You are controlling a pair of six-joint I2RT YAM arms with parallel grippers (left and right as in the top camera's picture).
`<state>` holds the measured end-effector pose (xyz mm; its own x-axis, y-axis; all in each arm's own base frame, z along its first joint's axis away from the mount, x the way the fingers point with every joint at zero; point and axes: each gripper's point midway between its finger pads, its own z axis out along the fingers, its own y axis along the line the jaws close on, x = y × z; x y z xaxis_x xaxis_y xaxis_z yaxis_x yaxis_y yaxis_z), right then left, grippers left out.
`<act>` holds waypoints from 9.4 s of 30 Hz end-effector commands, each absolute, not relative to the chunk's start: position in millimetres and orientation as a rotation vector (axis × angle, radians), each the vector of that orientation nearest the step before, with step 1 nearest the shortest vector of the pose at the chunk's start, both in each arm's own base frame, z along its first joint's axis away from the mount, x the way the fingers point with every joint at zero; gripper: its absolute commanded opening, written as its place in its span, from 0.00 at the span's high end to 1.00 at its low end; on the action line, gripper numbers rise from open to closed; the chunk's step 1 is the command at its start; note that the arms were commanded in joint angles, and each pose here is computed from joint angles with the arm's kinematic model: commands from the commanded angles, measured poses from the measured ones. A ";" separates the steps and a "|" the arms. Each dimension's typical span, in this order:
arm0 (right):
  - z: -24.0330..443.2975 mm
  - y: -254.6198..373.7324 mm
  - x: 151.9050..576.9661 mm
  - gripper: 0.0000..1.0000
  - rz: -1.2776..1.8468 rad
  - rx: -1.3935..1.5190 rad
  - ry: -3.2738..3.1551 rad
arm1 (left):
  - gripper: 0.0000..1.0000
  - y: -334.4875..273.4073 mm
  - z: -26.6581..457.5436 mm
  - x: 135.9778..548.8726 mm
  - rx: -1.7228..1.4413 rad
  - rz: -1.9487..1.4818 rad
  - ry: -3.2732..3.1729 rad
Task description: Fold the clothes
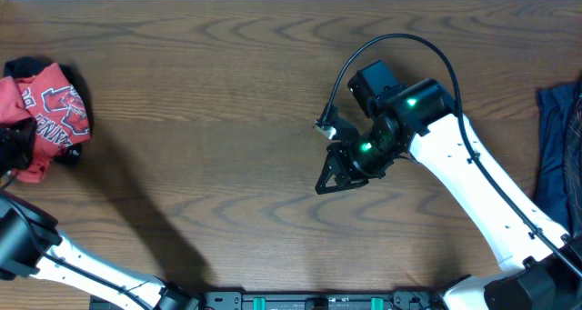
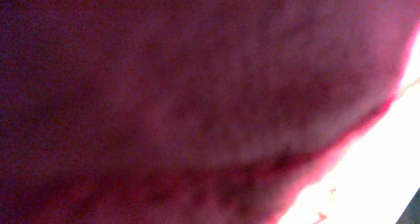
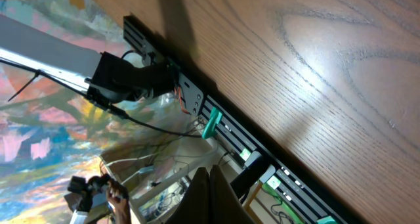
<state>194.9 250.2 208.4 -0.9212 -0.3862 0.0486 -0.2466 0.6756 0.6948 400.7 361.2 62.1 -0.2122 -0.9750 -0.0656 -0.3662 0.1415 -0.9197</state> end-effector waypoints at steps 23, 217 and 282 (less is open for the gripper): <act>201.0 251.5 213.9 0.86 -1.037 0.606 -2.805 | 0.30 275.5 237.0 483.0 -0.902 -1.180 1.721; 271.6 137.5 371.6 0.01 0.034 0.755 -3.839 | 0.02 42.0 259.7 201.1 -0.528 -0.156 1.492; 271.6 137.5 371.6 0.01 0.034 0.755 -3.839 | 0.02 -15.8 133.6 240.5 0.101 -0.058 1.769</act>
<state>369.7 141.1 262.8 -0.6675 -0.3312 -0.6669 -0.3254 0.9353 -0.1388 240.3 -12.7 149.3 -0.1619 0.0179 -0.9867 0.0801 0.9968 0.0050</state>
